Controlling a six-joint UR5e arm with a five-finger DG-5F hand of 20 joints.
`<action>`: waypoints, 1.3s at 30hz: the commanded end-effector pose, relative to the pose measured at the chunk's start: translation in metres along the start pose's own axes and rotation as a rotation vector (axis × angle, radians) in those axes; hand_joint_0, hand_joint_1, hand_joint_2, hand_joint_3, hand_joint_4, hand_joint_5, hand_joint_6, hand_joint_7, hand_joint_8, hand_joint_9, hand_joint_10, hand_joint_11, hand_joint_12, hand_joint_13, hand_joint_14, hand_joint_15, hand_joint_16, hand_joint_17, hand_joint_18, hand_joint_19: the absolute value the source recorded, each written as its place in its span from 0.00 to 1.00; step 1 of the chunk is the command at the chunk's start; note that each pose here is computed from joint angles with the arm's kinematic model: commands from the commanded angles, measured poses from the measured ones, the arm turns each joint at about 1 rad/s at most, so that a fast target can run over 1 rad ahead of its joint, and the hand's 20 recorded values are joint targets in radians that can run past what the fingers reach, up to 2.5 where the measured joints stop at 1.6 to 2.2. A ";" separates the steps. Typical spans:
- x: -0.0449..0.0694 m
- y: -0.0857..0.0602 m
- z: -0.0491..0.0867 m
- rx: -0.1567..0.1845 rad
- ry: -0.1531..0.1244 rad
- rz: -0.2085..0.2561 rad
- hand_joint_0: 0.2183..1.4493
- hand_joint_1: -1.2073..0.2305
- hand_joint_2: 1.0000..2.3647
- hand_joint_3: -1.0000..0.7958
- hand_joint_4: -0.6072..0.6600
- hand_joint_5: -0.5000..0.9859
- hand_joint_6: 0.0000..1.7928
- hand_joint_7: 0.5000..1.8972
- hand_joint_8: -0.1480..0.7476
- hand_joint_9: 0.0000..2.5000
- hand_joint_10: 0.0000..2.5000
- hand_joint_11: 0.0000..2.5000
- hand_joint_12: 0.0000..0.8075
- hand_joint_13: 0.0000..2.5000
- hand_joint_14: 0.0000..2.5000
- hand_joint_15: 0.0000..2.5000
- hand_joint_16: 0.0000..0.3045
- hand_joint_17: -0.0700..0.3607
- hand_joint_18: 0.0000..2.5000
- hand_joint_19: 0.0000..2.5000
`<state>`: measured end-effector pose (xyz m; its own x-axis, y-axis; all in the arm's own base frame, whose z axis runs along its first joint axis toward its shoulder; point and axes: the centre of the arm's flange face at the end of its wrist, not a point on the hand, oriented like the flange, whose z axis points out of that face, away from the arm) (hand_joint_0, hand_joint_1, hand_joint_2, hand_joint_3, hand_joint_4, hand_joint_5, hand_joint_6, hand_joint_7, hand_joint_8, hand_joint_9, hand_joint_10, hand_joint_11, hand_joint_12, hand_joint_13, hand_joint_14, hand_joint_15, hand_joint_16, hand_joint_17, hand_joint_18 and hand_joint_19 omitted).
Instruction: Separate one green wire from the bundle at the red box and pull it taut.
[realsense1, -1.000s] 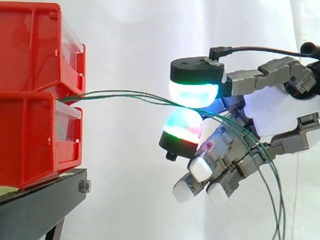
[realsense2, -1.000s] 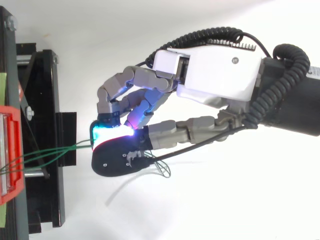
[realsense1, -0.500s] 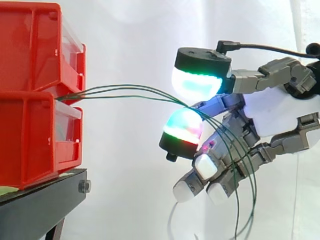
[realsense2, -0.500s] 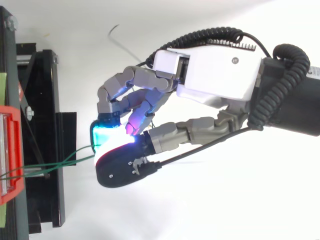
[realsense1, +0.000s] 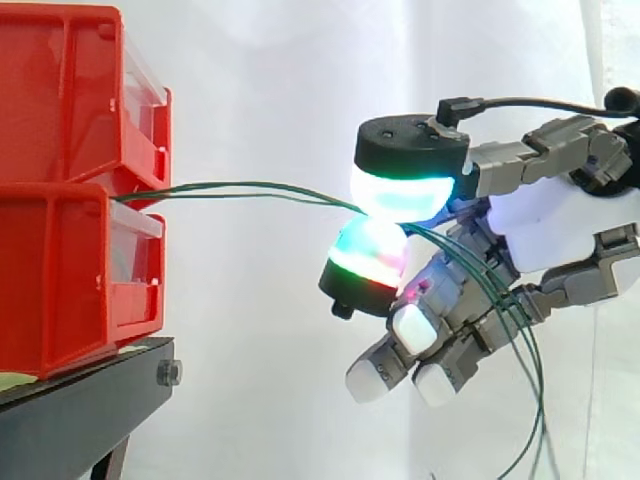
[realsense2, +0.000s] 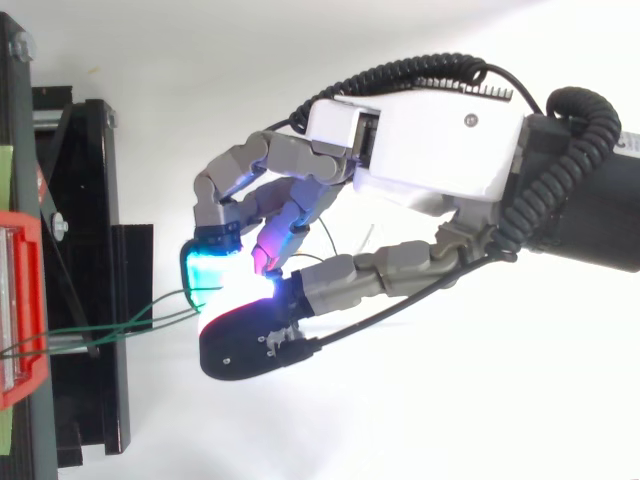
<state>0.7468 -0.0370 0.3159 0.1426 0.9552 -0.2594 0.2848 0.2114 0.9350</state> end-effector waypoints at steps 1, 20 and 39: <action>-0.003 0.004 0.000 -0.001 -0.003 0.002 0.35 0.26 0.01 0.43 0.49 0.24 0.51 0.40 0.45 0.40 0.00 0.15 0.39 0.25 0.00 0.10 0.16 0.42 0.23 0.20; -0.011 0.012 -0.007 0.051 0.003 -0.017 0.29 0.41 0.01 0.39 0.56 0.25 0.50 0.43 0.46 0.42 0.00 0.15 0.40 0.25 0.00 0.10 0.16 0.42 0.23 0.21; -0.012 0.011 -0.007 0.054 0.002 -0.018 0.35 0.25 0.00 0.32 0.53 0.24 0.51 0.36 0.43 0.39 0.00 0.15 0.39 0.25 0.00 0.09 0.16 0.42 0.23 0.20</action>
<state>0.7418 -0.0443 0.3323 0.1353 0.9519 -0.2748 0.3370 0.2166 0.9162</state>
